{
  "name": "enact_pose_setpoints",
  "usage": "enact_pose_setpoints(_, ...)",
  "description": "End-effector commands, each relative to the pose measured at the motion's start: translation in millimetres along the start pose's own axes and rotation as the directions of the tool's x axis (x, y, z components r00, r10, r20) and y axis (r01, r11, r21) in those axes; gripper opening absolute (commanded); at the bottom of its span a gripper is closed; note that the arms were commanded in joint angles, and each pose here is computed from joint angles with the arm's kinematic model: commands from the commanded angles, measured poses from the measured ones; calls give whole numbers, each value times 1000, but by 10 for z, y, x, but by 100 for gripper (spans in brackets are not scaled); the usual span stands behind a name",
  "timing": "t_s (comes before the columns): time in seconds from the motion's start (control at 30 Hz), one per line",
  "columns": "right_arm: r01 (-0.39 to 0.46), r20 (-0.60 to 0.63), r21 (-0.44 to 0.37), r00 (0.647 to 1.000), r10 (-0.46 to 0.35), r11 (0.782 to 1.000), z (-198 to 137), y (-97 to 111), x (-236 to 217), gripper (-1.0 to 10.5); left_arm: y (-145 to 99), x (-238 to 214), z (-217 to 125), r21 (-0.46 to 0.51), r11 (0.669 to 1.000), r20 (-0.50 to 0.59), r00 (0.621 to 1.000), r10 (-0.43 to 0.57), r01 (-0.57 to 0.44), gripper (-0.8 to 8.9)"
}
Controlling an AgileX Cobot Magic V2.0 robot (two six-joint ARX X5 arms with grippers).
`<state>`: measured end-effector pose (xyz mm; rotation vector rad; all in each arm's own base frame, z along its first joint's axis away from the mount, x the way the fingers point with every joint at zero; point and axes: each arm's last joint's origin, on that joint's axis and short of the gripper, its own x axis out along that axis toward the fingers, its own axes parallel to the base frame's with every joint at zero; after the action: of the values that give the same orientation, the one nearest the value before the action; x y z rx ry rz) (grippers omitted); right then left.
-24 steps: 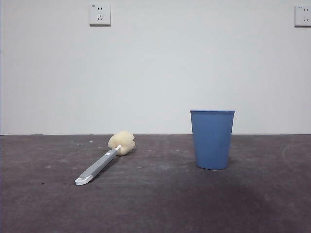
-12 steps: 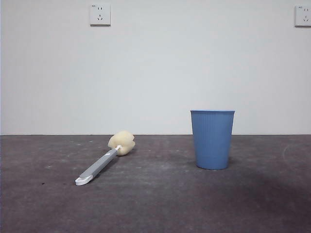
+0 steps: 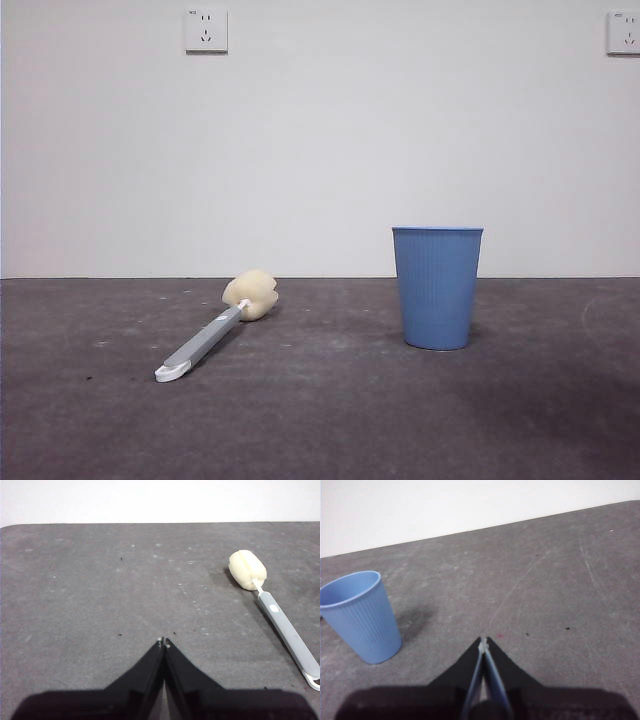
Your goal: Pick up the cup brush,pick up the cup,insert the brush into the cup,clean the cup,put the cup brush back,put the cup back to the fixed position on the table
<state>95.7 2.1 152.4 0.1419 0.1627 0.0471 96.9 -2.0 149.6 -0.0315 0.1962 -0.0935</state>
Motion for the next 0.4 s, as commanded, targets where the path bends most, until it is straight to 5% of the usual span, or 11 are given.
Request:
enact_pose_setpoints(0.03, 1, -18, 16, 1000, -1, 1000, -43, -5, 9, 1, 6, 12, -40, -7, 1000, -7, 1000, 4, -4, -3)
enact_pose_setpoints(0.4, 8, -21, 29, 1000, -8, 1000, -45, -8, 12, 1, 6, 12, -40, -7, 1000, -7, 1000, 4, -4, -3)
